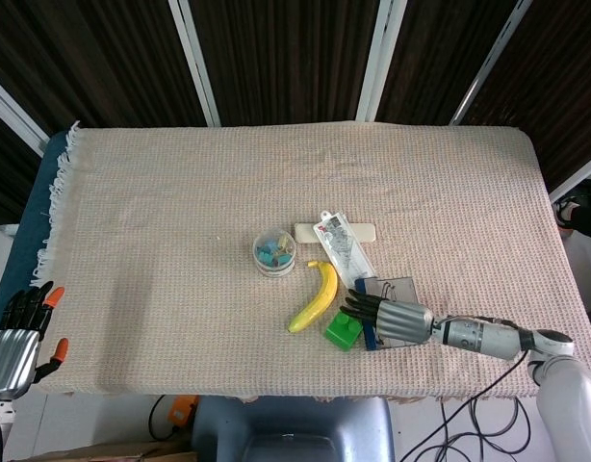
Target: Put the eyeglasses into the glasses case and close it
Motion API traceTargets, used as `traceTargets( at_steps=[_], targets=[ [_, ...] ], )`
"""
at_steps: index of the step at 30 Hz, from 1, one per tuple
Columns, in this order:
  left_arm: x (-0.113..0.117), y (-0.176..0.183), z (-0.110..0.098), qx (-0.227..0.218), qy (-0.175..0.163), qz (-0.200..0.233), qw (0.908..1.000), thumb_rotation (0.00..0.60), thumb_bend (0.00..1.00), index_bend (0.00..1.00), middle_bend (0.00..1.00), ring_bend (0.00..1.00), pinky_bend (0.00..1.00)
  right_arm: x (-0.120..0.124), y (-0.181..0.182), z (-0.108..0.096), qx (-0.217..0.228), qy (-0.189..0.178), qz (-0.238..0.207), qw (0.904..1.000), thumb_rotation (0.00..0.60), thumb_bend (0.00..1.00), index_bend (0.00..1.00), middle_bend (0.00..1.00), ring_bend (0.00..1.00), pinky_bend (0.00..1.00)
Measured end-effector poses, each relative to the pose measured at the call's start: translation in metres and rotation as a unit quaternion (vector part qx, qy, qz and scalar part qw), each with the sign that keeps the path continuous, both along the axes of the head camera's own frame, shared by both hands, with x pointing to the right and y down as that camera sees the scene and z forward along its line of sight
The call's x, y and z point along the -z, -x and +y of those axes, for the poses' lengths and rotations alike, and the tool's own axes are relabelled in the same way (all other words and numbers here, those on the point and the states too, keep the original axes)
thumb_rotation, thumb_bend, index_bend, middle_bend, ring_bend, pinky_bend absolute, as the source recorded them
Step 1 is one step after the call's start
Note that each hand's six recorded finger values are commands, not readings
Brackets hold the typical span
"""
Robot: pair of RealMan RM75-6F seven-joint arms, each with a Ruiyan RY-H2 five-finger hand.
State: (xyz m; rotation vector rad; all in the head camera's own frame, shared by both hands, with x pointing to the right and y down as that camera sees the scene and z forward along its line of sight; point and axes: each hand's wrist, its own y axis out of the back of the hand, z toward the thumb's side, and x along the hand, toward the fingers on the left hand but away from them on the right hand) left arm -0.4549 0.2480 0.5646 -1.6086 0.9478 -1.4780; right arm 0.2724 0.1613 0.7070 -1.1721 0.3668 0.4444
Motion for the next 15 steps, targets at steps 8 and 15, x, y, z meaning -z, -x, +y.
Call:
traceTargets(
  at_steps=[8, 15],
  targets=[
    [-0.0010, -0.0005, -0.0001, 0.000, 0.001, -0.002, 1.0000, 0.600, 0.41, 0.00, 0.00, 0.00, 0.03, 0.0012, -0.0035, -0.0013, 0.010, -0.002, -0.003, 0.9999, 0.600, 0.63, 0.73, 0.13, 0.00, 0.00],
    [-0.0002, -0.0002, -0.0003, 0.001, 0.000, -0.001, 1.0000, 0.600, 0.41, 0.00, 0.00, 0.00, 0.03, 0.0024, -0.0009, -0.0040, 0.015, 0.001, -0.015, 0.9998, 0.600, 0.63, 0.73, 0.13, 0.00, 0.00]
  ],
)
